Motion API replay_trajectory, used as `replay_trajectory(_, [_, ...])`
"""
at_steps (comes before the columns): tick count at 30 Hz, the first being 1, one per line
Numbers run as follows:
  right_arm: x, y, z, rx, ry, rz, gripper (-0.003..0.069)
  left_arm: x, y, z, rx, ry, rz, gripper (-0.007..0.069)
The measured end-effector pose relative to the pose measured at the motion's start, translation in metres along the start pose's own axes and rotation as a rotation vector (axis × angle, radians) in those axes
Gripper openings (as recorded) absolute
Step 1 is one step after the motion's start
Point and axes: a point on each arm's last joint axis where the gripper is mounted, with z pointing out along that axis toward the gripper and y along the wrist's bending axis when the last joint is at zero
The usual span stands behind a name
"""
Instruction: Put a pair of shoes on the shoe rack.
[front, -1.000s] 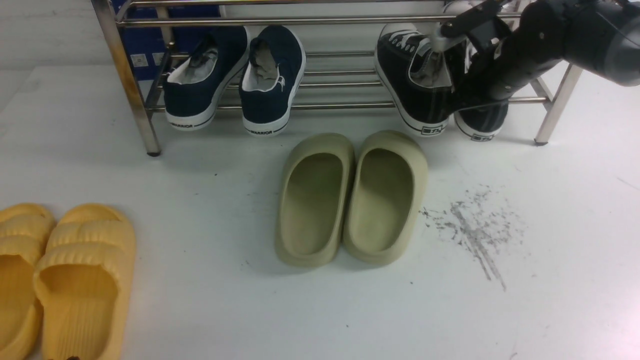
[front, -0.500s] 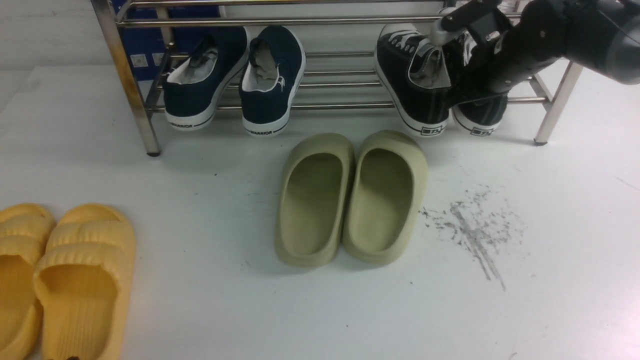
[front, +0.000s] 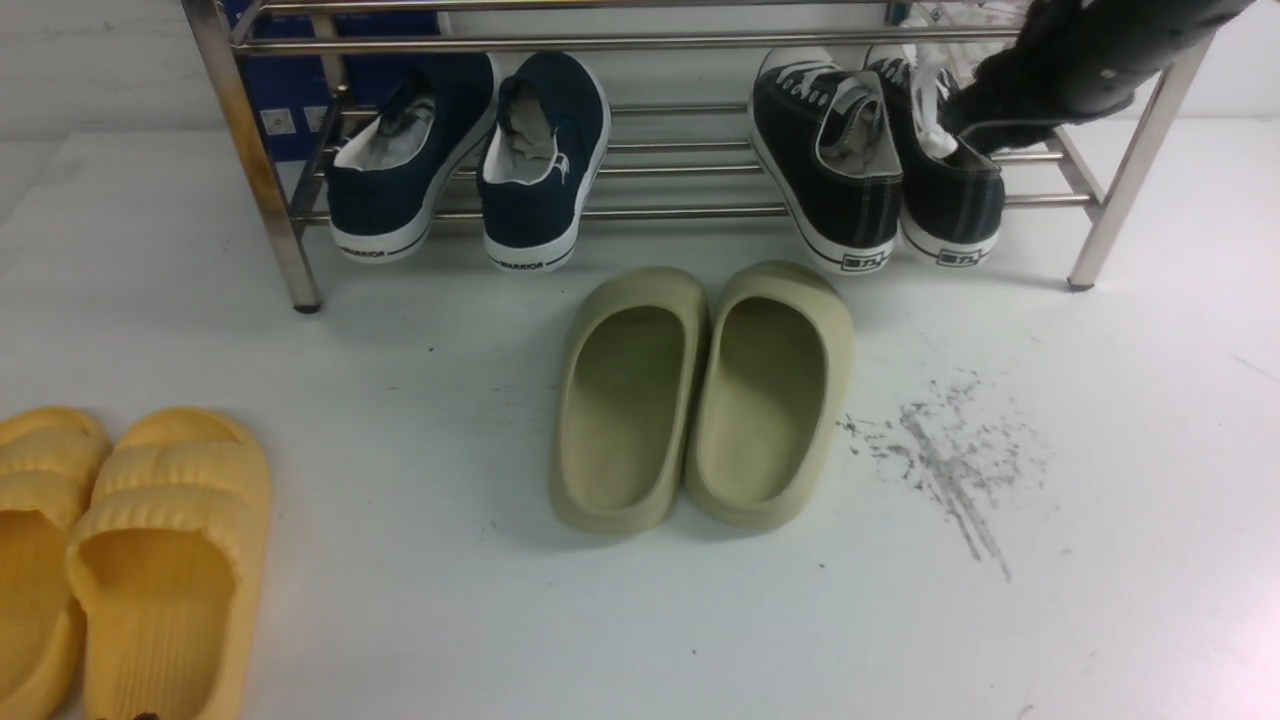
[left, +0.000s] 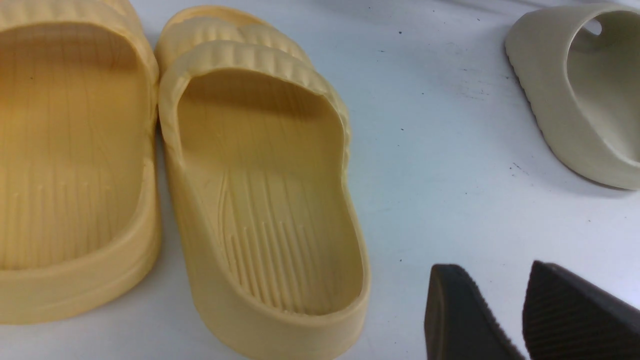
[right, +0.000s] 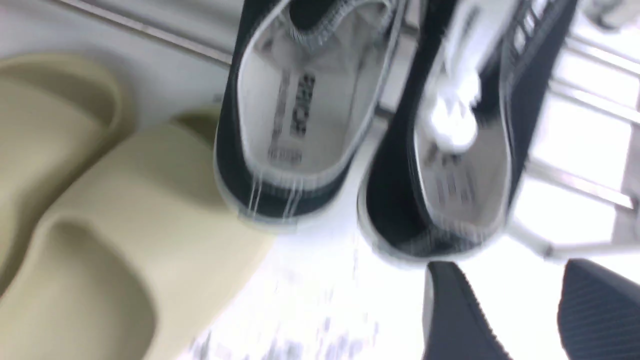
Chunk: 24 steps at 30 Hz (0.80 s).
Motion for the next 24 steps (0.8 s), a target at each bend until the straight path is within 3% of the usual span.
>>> replay_trajectory(5, [0.013, 0.002, -0.050, -0.028, 0.108, 0.047, 0.0216, 0.000, 0.000, 0.000, 0.000, 0.000, 0.000, 0.0219])
replay_trajectory(7, [0.016, 0.004, -0.080, -0.054, 0.103, 0.093, 0.0091, 0.000, 0.000, 0.000, 0.000, 0.000, 0.000, 0.0219])
replay_trajectory(10, [0.017, 0.007, -0.105, -0.086, 0.059, 0.124, 0.0003, 0.000, 0.000, 0.000, 0.000, 0.000, 0.000, 0.0219])
replay_trajectory(16, [0.038, 0.016, -0.159, -0.165, -0.015, 0.179, -0.0003, 0.000, 0.000, 0.000, 0.000, 0.000, 0.000, 0.0219])
replay_trajectory(24, [0.066, 0.020, -0.207, -0.193, -0.081, 0.182, -0.0003, 0.000, 0.000, 0.000, 0.000, 0.000, 0.000, 0.0219])
